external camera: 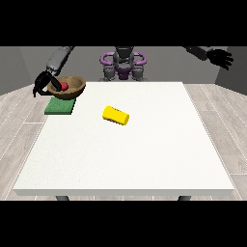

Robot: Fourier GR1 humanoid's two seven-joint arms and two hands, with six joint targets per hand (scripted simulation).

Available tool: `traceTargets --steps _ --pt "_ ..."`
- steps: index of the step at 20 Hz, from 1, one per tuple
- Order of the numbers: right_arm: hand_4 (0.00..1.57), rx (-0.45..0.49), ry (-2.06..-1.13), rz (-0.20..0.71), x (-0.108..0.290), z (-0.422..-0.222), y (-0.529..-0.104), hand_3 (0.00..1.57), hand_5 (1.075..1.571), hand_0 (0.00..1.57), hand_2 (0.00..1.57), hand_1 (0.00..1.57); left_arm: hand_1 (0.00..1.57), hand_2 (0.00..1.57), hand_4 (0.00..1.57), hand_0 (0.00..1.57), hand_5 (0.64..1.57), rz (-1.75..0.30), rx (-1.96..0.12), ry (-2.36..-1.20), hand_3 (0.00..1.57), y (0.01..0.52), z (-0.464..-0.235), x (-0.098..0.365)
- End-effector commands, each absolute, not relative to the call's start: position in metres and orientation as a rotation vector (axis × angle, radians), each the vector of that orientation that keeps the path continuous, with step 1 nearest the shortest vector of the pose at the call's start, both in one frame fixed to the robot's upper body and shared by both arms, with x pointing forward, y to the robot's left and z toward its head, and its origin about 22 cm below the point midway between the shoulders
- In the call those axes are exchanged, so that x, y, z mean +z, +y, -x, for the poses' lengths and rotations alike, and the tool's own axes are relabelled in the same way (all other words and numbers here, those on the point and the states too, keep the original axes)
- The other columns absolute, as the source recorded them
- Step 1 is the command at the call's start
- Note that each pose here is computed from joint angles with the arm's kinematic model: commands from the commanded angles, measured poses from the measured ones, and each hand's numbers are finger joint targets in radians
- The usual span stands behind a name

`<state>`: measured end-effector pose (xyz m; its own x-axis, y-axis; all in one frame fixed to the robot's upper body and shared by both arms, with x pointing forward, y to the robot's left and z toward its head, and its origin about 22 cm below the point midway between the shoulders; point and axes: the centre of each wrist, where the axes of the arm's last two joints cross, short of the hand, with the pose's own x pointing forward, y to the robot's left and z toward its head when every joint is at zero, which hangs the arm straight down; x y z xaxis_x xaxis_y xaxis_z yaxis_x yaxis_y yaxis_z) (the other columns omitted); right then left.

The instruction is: Pick the cup and pour the ball into the bowl, then pick the bowl and place it on the pad

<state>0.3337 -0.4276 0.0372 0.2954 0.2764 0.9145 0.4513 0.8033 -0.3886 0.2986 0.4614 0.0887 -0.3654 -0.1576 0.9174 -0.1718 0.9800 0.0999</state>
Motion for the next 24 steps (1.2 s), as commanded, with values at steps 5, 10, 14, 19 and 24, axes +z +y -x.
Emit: traceTargets --steps 5,10,14,19,24 --pt "0.54 -0.294 -1.298 0.689 0.058 -0.339 -0.45 0.25 1.561 1.57 1.57 1.57 0.0 0.0 1.19 0.0 1.559 -0.247 0.034 -2.025 0.0 0.499 -0.286 0.109" --pt "0.0 -0.293 -1.302 0.742 0.069 -0.33 -0.48 1.1 1.513 0.85 0.88 0.85 0.0 0.0 1.18 0.0 1.551 -0.23 0.027 -2.066 0.0 0.495 -0.292 0.13" --pt "0.0 -0.228 -1.29 0.667 0.078 -0.345 -0.462 0.65 1.46 0.0 0.42 0.0 0.0 0.0 1.18 0.0 1.551 -0.259 0.036 -2.04 0.0 0.511 -0.288 0.125" --pt "0.0 -0.228 -1.147 0.688 0.05 -0.329 -0.472 0.0 1.361 0.0 0.0 0.0 0.0 0.0 1.01 0.0 1.569 -0.135 -0.082 -1.925 0.0 0.434 -0.301 0.081" --pt "0.42 -0.11 -1.195 0.564 0.087 -0.365 -0.441 0.0 1.383 0.0 0.0 0.0 0.0 0.0 0.9 0.0 1.559 -0.104 -0.052 -1.716 0.0 0.399 -0.311 0.05"
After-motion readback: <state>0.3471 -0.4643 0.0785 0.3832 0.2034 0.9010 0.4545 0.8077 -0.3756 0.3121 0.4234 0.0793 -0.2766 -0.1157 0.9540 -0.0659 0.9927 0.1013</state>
